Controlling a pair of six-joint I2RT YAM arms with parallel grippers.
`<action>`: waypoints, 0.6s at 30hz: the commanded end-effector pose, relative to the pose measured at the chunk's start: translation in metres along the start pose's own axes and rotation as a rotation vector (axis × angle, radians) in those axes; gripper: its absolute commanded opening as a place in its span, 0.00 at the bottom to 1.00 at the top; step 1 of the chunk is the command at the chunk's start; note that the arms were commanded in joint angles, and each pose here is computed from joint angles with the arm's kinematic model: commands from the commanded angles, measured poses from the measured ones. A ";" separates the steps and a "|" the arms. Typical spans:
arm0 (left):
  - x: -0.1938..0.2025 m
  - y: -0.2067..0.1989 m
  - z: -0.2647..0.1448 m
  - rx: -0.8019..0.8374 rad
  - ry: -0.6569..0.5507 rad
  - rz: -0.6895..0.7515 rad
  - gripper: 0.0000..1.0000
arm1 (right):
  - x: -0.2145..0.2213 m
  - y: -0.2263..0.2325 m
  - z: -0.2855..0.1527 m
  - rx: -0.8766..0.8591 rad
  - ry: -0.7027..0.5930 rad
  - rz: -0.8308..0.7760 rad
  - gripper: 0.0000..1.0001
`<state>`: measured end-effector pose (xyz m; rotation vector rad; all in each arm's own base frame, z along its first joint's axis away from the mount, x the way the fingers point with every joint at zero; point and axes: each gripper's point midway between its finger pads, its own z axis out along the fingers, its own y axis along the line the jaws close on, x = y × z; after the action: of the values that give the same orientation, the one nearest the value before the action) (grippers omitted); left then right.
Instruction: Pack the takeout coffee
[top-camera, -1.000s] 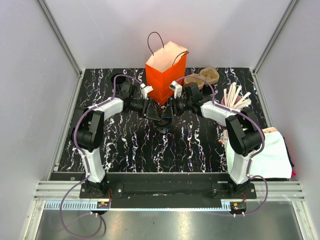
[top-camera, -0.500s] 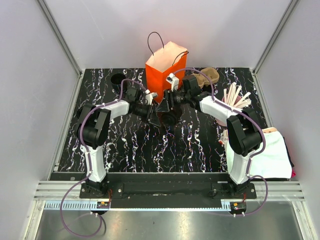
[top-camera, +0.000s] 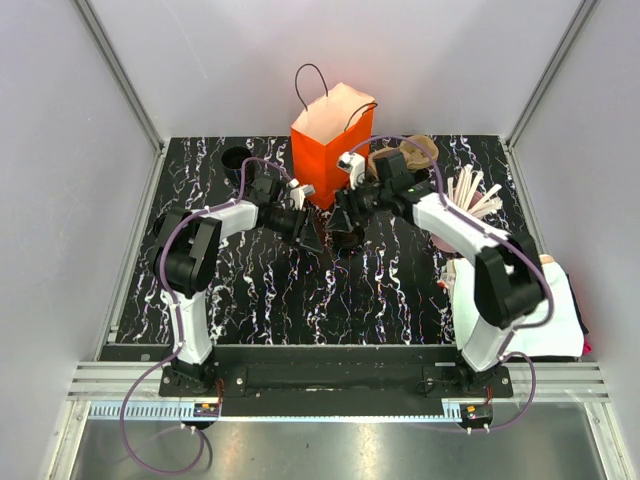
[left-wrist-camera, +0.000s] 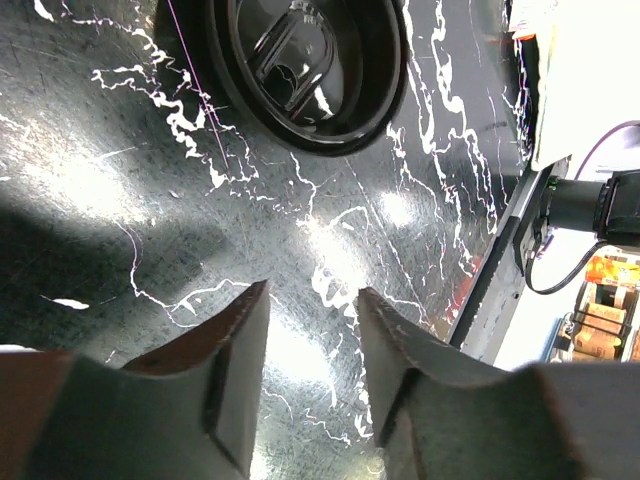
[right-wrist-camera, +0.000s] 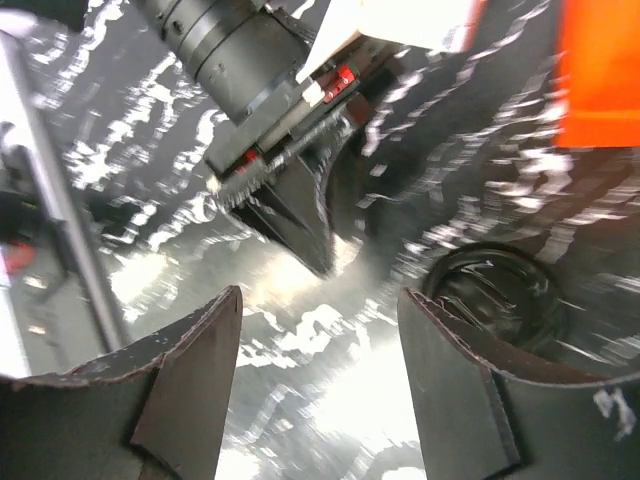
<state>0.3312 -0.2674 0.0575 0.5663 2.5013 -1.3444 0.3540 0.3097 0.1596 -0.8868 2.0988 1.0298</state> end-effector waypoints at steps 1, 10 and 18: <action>-0.015 -0.009 -0.009 -0.004 -0.050 0.081 0.48 | -0.020 -0.022 -0.062 0.189 -0.050 -0.280 0.70; -0.018 -0.016 -0.015 0.000 -0.059 0.127 0.55 | -0.002 -0.117 -0.099 0.558 0.042 -0.614 0.69; -0.015 -0.027 -0.022 0.042 -0.051 0.175 0.64 | -0.016 -0.169 -0.084 0.707 0.028 -0.850 0.69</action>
<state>0.3320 -0.2656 0.0666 0.6414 2.4469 -1.3159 0.4279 0.1704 0.1179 -1.2075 1.8237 0.0662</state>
